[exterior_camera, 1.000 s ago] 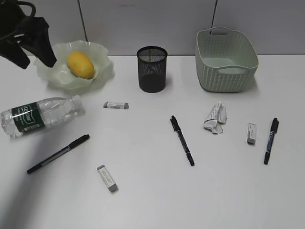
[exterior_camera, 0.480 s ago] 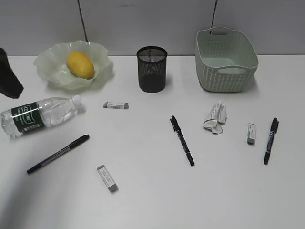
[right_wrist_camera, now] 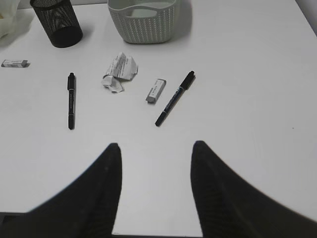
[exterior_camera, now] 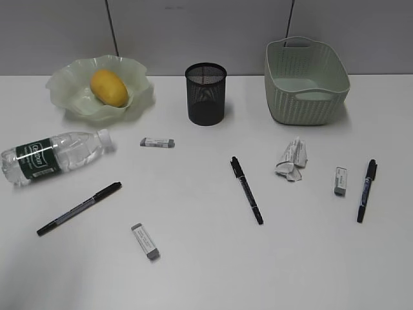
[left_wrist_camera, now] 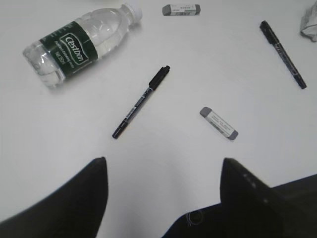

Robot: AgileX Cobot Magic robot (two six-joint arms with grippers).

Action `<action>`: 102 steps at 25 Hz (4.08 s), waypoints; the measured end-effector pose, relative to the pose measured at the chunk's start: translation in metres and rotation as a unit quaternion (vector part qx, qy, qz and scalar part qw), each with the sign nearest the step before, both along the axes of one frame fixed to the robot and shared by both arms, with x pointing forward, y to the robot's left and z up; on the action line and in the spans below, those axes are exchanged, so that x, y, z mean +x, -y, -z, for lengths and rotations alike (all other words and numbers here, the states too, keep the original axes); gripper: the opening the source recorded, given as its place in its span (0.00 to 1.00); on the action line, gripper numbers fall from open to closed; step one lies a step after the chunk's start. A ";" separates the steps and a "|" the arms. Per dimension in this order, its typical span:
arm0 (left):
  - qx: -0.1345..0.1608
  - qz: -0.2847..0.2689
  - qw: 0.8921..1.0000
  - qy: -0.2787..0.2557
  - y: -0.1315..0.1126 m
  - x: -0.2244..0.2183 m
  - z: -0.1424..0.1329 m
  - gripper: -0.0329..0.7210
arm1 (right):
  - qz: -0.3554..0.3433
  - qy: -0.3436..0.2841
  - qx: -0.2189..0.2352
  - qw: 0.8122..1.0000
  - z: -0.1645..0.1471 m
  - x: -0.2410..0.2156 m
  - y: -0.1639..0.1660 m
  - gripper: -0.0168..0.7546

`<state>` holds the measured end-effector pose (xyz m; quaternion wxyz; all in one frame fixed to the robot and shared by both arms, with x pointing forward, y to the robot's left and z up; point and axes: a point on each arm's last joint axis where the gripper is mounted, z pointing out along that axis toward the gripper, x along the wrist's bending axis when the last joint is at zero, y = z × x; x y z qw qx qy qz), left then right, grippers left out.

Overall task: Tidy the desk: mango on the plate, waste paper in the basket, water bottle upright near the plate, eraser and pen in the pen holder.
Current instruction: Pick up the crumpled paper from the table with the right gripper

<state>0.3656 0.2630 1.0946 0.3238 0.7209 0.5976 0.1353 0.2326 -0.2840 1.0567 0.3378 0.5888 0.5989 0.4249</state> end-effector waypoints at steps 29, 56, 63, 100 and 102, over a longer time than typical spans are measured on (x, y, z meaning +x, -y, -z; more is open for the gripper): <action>0.043 -0.087 0.988 0.122 -0.034 -0.103 0.035 0.73 | -0.001 0.001 0.001 1.000 0.000 0.000 0.000 0.51; 0.027 -0.092 0.979 0.181 -0.037 -0.124 0.034 0.73 | 0.013 -0.265 0.046 0.963 -0.017 0.248 0.007 0.51; 0.023 -0.092 0.976 0.196 -0.037 -0.128 0.034 0.73 | -0.060 -0.307 0.039 0.949 -0.004 0.301 -0.055 0.51; 0.023 -0.093 0.976 0.197 -0.037 -0.129 0.034 0.73 | 0.036 -0.437 0.069 0.896 0.169 0.406 -0.105 0.67; 0.023 -0.093 0.976 0.197 -0.037 -0.129 0.034 0.73 | 0.037 -0.445 0.067 0.892 0.172 0.405 -0.105 0.58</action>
